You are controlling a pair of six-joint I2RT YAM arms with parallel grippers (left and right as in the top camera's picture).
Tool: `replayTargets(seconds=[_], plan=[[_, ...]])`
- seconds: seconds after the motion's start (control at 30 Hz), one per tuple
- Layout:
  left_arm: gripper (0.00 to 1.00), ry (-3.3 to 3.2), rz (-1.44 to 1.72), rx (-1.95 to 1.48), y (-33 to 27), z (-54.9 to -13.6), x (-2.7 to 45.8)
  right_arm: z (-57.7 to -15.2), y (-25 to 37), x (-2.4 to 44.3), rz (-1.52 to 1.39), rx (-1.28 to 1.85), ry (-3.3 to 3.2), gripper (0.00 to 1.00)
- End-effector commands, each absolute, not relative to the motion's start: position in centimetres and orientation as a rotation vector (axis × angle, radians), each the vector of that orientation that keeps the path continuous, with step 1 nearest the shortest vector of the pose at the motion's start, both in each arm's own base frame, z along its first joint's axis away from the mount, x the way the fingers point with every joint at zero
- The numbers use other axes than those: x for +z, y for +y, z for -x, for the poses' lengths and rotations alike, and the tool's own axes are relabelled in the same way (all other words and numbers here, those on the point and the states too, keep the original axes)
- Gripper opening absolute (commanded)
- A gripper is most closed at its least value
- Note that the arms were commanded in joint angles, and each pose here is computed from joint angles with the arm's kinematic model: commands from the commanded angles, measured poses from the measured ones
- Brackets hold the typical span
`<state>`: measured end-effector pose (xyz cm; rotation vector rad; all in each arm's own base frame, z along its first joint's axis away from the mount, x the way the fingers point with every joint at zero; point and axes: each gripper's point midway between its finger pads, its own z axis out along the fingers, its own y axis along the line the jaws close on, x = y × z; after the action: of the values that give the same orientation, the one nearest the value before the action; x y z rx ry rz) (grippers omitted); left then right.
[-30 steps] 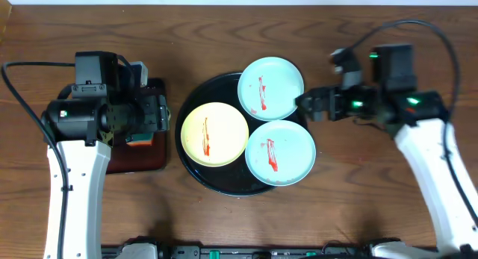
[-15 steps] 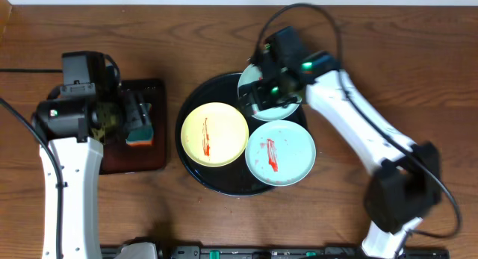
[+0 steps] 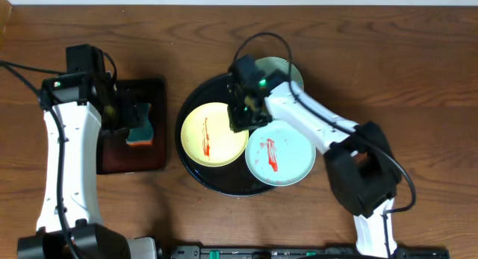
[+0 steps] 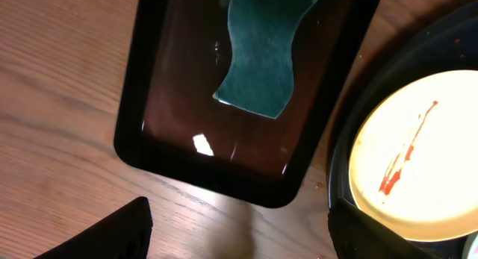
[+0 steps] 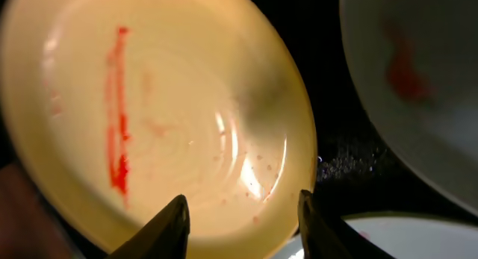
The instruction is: Clean dirty plates on tray and stack at the side
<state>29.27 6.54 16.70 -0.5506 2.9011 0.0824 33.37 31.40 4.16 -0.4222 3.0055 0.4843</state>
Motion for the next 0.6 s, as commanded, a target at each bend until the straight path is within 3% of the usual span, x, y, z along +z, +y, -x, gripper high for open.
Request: replayTargets(seconds=[0.0, 0.27, 0.57], plan=[[0.77, 2.912, 0.543, 0.103, 7.0, -29.5, 16.6, -33.9, 30.6, 2.6, 0.264, 0.255, 2.996, 0.42], [0.77, 2.907, 0.542, 0.102, 7.1, -30.1, 16.3, -34.6, 30.3, 1.8, 0.205, 0.156, 2.960, 0.39], [0.77, 2.899, 0.541, 0.102, 7.1, -30.3, 16.3, -34.5, 30.4, 3.7, 0.268, 0.203, 2.988, 0.46]])
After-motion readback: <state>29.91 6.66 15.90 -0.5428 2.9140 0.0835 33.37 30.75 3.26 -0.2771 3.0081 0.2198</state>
